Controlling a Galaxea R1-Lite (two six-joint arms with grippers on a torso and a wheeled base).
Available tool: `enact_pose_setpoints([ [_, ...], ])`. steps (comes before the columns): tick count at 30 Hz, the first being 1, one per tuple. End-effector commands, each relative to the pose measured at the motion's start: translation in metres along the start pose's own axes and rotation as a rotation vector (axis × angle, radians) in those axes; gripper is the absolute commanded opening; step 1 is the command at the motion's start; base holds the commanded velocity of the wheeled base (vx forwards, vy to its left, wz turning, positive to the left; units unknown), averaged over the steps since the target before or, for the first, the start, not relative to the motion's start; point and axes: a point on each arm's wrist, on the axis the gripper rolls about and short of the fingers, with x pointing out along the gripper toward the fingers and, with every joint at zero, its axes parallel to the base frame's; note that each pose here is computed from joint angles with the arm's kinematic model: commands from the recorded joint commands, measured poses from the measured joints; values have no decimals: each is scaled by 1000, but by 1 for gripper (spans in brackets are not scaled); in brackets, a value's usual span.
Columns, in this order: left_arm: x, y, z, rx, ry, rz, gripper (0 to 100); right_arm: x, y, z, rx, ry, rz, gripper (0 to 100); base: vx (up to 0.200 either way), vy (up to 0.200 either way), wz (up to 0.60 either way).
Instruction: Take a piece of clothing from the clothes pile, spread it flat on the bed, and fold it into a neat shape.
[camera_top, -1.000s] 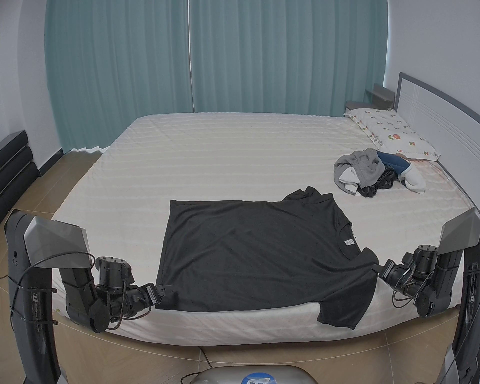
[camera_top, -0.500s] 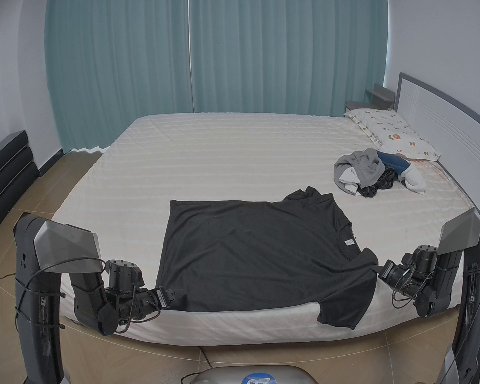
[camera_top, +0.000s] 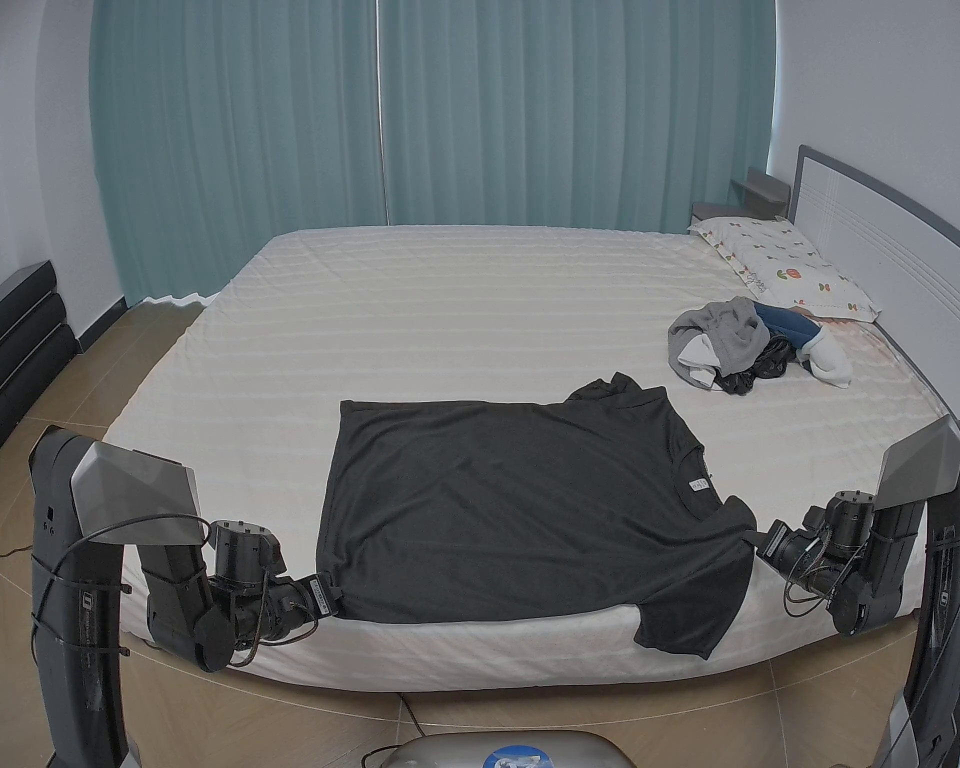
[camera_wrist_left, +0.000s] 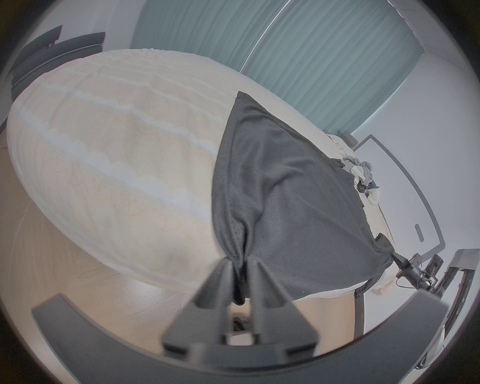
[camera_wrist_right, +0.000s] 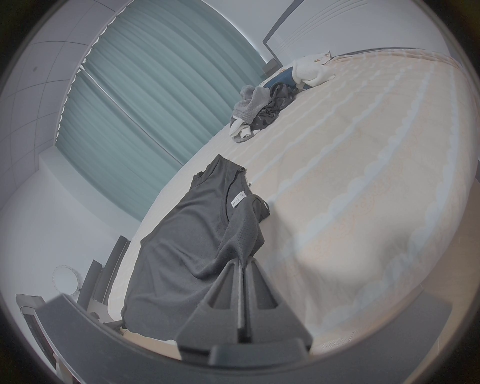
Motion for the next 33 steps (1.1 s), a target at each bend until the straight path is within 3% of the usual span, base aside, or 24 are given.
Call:
enact_pose_setpoints([
  [1, -4, 5, -3, -11, 12, 17, 0, 0, 0, 0, -1, -4, 3, 0, 0, 0, 0],
  [7, -8, 5, -1, -19, -2, 24, 0, 0, 1, 1, -3, -9, 6, 0, 0, 0, 0],
  [16, -8, 6, 21, -115, -146, -31, 0, 10, 3, 13, 0, -58, 36, 0, 0, 0, 0],
  [27, -6, 10, 25, -155, -161, -29, 0, 17, 12, 22, -7, -82, 53, 0, 0, 0, 0],
  [30, -5, 10, 24, -154, -159, -29, 0, 21, 9, 21, 2, -62, 38, 0, 0, 0, 0],
  [33, -5, 10, 24, -157, -159, -27, 0, 44, -9, 14, 19, -48, 23, 0, 0, 0, 0],
])
